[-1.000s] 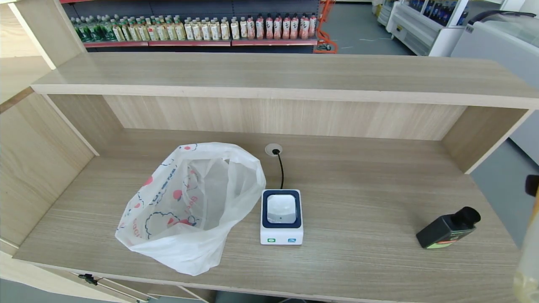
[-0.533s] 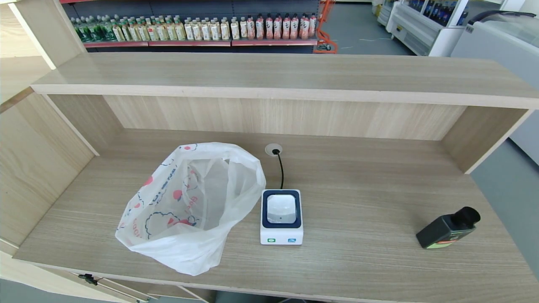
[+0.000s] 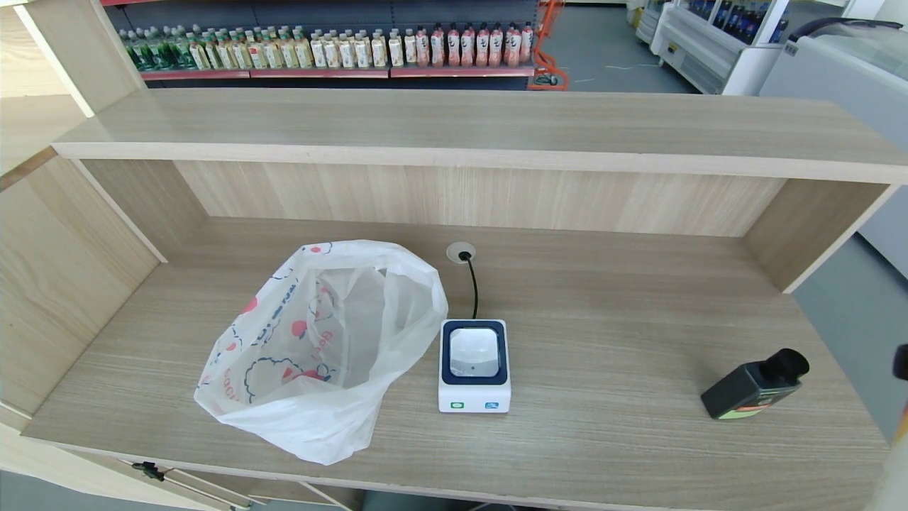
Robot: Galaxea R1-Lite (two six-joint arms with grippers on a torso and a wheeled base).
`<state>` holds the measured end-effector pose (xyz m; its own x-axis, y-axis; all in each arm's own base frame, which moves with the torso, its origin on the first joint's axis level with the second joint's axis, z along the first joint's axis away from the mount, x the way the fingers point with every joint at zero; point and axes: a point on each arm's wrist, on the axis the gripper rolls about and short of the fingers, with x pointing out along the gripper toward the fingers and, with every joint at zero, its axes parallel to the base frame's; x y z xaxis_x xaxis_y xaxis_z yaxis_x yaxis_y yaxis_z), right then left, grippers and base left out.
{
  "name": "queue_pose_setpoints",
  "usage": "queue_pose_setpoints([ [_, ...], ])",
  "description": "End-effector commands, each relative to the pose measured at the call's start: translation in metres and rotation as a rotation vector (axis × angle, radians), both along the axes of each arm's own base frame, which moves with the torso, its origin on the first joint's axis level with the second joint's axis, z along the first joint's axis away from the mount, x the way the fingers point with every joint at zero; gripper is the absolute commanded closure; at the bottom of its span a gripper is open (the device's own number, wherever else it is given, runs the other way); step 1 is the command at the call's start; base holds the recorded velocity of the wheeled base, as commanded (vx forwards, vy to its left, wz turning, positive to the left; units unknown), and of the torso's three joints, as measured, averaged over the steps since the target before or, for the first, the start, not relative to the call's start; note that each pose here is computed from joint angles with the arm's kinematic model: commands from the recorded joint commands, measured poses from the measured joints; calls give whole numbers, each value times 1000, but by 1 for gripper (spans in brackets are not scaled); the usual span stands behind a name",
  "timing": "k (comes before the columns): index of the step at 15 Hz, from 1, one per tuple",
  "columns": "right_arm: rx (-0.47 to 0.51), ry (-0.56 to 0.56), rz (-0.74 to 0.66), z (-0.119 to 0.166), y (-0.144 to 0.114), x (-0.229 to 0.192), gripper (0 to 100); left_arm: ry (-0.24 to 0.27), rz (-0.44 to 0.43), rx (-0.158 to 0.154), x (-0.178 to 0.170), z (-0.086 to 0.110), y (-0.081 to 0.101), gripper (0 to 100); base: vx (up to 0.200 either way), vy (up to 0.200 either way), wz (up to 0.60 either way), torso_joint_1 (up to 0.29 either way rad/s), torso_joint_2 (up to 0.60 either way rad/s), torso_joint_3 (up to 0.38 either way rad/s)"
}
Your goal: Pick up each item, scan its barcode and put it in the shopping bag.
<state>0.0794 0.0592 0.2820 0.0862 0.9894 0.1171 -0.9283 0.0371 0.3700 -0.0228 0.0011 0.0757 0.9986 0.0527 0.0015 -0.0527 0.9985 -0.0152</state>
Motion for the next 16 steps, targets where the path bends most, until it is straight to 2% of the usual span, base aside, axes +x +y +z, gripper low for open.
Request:
queue_pose_setpoints([
  [1, -75, -127, -112, -20, -2, 18, 100, 0, 1, 0, 0, 0, 0, 0, 0, 0, 0, 0, 0, 0],
  [3, -302, -448, -403, -50, -19, 51, 100, 0, 1, 0, 0, 0, 0, 0, 0, 0, 0, 0, 0, 0],
  [4, -477, -583, -561, -60, -23, 62, 100, 0, 1, 0, 0, 0, 0, 0, 0, 0, 0, 0, 0, 0],
  [5, -557, -641, -607, -68, -22, 60, 100, -2, 1, 0, 0, 0, 0, 0, 0, 0, 0, 0, 0, 0],
  [6, -542, -678, -606, -68, -20, 55, 100, 0, 1, 0, 0, 0, 0, 0, 0, 0, 0, 0, 0, 0],
  [7, -553, -692, -647, -68, -21, 56, 100, -2, 1, 0, 0, 0, 0, 0, 0, 0, 0, 0, 0, 0],
  [9, -677, -653, -908, -67, -26, 64, 100, -2, 1, 0, 0, 0, 0, 0, 0, 0, 0, 0, 0, 0],
  [10, -716, -642, -970, -67, -26, 68, 100, 0, 2, 0, 0, 0, 0, 0, 0, 0, 0, 0, 0, 0],
  [13, -813, -651, -1053, -79, -31, 66, 100, 0, 1, 0, 0, 0, 0, 0, 0, 0, 0, 0, 0, 0],
  [16, -831, -645, -1084, -86, -32, 68, 100, 0, 1, 0, 0, 0, 0, 0, 0, 0, 0, 0, 0, 0],
])
